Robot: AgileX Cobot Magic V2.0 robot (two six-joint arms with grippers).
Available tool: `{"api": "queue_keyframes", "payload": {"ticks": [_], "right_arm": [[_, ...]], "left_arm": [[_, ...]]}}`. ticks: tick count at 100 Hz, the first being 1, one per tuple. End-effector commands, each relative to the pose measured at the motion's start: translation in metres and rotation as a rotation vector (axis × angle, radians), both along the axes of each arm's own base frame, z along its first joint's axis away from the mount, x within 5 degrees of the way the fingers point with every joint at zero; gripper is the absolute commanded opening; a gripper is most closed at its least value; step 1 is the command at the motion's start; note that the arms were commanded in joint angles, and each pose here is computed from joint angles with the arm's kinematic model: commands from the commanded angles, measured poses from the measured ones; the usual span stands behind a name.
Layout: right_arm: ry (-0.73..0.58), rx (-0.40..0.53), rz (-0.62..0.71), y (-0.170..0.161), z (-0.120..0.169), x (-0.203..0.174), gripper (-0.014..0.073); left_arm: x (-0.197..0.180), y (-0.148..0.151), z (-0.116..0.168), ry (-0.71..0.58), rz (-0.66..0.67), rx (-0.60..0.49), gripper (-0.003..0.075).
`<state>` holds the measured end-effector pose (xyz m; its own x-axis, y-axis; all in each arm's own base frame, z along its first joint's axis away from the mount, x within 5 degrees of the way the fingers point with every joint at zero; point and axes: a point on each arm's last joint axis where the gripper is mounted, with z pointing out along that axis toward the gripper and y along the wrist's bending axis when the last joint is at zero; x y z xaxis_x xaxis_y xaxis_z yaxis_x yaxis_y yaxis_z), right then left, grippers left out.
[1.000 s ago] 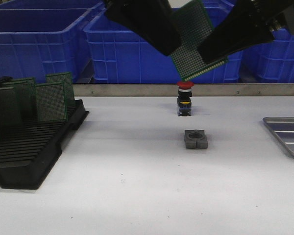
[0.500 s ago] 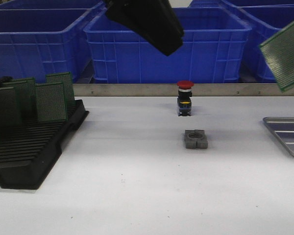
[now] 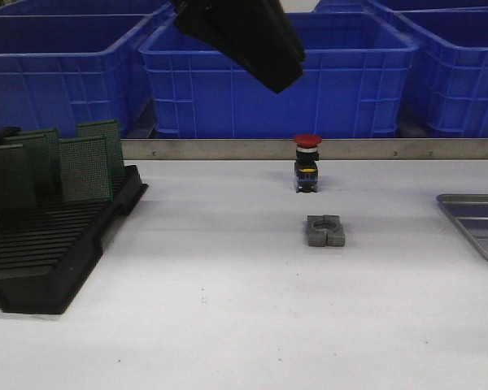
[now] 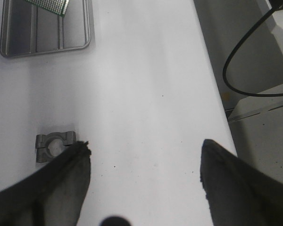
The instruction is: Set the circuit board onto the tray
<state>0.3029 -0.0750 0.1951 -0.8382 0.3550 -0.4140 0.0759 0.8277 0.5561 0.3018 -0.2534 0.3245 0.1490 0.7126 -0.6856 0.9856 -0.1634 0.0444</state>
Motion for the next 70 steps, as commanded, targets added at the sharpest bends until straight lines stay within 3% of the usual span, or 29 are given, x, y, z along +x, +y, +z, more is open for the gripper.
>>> {"api": "queue_keyframes", "payload": {"ticks": [1,54,70], "right_arm": [[-0.056,0.055,-0.046,-0.003,0.012,0.011,-0.0068],[0.042,0.107,-0.064,-0.009,-0.027,0.025,-0.0062],[0.041,0.105,-0.065,-0.009,-0.027,0.025,0.0037]], "left_arm": [[-0.016,0.001,0.032,-0.004,-0.029,-0.079,0.0464],[-0.016,0.001,0.032,-0.004,-0.029,-0.079,0.0464],[-0.016,0.001,0.032,-0.004,-0.029,-0.079,0.0464]]}}
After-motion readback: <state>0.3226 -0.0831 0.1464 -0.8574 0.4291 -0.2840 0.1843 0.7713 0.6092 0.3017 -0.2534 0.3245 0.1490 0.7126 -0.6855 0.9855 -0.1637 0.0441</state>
